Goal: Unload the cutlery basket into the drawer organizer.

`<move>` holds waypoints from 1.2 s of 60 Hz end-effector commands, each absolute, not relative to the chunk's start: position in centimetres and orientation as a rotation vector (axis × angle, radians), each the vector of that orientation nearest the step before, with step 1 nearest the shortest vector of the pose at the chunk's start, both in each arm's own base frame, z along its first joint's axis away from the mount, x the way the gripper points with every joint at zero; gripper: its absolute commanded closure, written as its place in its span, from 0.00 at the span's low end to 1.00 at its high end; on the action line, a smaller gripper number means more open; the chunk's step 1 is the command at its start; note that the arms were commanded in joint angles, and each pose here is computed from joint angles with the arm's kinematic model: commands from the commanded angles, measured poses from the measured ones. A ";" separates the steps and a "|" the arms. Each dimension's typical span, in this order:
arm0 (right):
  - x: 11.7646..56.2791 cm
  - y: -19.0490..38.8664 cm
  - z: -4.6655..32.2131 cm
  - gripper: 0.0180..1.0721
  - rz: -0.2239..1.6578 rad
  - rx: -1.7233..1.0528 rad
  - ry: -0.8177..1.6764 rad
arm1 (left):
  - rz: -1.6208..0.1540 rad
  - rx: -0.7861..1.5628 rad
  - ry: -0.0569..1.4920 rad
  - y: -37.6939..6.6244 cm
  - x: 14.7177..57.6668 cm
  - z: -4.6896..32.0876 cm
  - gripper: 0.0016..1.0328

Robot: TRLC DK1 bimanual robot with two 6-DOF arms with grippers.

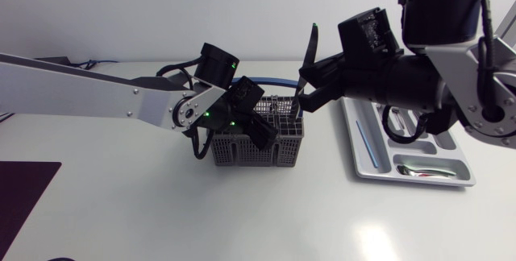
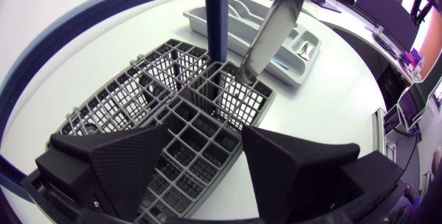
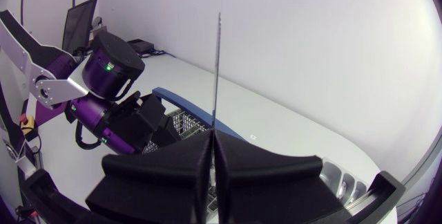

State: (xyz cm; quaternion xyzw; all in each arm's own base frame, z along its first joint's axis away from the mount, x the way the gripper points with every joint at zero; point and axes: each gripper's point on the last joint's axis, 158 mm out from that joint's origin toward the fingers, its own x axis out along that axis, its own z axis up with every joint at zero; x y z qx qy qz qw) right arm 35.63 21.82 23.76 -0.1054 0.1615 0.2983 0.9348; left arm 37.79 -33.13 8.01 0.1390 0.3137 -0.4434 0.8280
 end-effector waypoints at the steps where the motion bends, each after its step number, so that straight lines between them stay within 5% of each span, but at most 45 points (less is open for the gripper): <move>1: 35.7 20.9 27.2 0.95 0.597 -0.210 0.262 | -0.948 0.290 0.681 -33.7 37.7 7.8 0.08; 28: 33.8 15.9 29.0 0.95 0.595 -0.172 0.326 | -1.017 0.345 0.527 -34.7 35.0 15.5 0.06; 72: 39.3 -3.1 21.7 0.95 0.274 -0.159 0.646 | -1.100 0.391 0.557 -36.2 32.5 15.1 0.06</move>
